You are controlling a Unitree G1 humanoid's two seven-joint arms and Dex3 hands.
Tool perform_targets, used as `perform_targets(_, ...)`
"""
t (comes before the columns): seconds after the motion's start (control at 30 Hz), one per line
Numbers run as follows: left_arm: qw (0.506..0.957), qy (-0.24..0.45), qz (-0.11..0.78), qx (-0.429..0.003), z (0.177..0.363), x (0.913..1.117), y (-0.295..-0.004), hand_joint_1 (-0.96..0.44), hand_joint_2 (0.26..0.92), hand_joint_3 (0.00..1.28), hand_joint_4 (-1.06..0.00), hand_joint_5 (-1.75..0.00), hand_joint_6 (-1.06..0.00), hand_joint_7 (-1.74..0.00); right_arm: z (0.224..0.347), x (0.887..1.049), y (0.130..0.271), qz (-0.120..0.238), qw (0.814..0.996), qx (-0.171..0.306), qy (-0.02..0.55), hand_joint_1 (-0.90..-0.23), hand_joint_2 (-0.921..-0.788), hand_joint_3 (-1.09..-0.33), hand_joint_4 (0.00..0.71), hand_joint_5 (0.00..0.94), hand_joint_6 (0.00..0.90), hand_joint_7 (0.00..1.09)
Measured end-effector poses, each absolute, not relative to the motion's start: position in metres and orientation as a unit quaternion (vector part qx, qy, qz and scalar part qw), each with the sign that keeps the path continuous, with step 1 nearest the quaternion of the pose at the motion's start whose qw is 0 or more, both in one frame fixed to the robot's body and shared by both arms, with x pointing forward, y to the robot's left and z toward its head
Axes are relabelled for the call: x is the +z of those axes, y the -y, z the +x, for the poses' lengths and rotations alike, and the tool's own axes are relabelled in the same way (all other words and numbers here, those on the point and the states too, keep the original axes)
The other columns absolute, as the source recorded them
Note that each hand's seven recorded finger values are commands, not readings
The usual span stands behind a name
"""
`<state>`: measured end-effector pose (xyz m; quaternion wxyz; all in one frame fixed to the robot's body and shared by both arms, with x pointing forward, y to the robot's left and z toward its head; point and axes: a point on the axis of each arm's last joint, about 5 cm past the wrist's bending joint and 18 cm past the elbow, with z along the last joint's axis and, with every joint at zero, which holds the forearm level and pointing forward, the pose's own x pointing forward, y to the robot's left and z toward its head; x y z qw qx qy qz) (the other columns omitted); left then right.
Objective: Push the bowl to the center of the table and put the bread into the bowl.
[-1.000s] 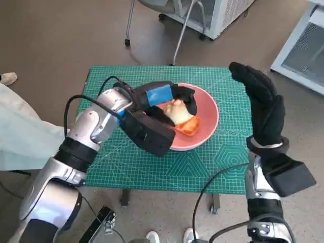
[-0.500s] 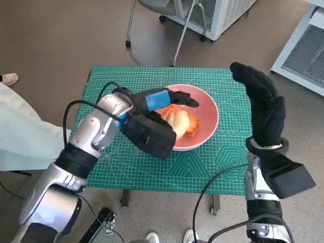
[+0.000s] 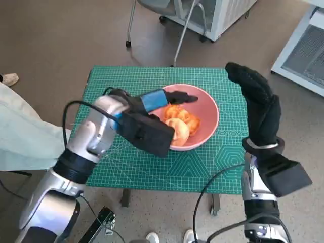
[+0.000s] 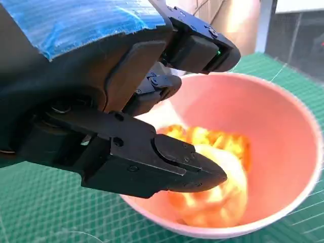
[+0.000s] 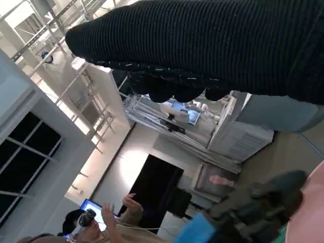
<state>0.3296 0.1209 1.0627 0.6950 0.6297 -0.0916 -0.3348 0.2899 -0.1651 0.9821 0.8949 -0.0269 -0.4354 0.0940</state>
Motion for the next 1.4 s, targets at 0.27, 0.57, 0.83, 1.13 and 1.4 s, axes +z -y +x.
perform_targets(0.27, 0.797, 0.228, 0.481, -0.286, 0.326, 1.076, -0.155, -0.02, 0.902, 0.01, -0.43, -0.04, -0.6, -0.09, 0.29, 0.984, 0.164, -0.033, 0.894, 0.092, 0.437, -0.577, -0.921, -0.709, 0.428, 0.018, 0.076, 0.85)
perform_targets(0.57, 0.859, 0.374, 0.302, -0.176, 0.319, 1.052, -0.179, -0.09, 0.905, 0.01, -0.56, -0.05, -0.66, -0.12, 0.292, 0.991, 0.163, -0.034, 0.89, 0.09, 0.447, -0.56, -0.921, -0.716, 0.435, 0.021, 0.077, 0.85)
perform_targets(0.83, 0.89, 0.37, 0.234, -0.126, 0.309, 1.022, -0.184, -0.1, 0.919, 0.02, -0.57, -0.04, -0.62, -0.11, 0.295, 0.999, 0.161, -0.036, 0.884, 0.089, 0.458, -0.57, -0.921, -0.709, 0.437, 0.022, 0.082, 0.85)
perform_targets(1.13, 0.91, 0.359, 0.171, -0.116, 0.296, 0.998, -0.178, -0.08, 0.921, 0.05, -0.5, -0.01, -0.55, -0.1, 0.299, 1.007, 0.161, -0.039, 0.879, 0.091, 0.467, -0.595, -0.921, -0.693, 0.435, 0.021, 0.09, 0.84)
perform_targets(1.4, 0.911, 0.359, 0.157, -0.128, 0.292, 0.998, -0.174, -0.08, 0.921, 0.06, -0.47, 0.0, -0.51, -0.09, 0.3, 1.008, 0.161, -0.043, 0.879, 0.092, 0.467, -0.587, -0.921, -0.693, 0.432, 0.019, 0.096, 0.83)
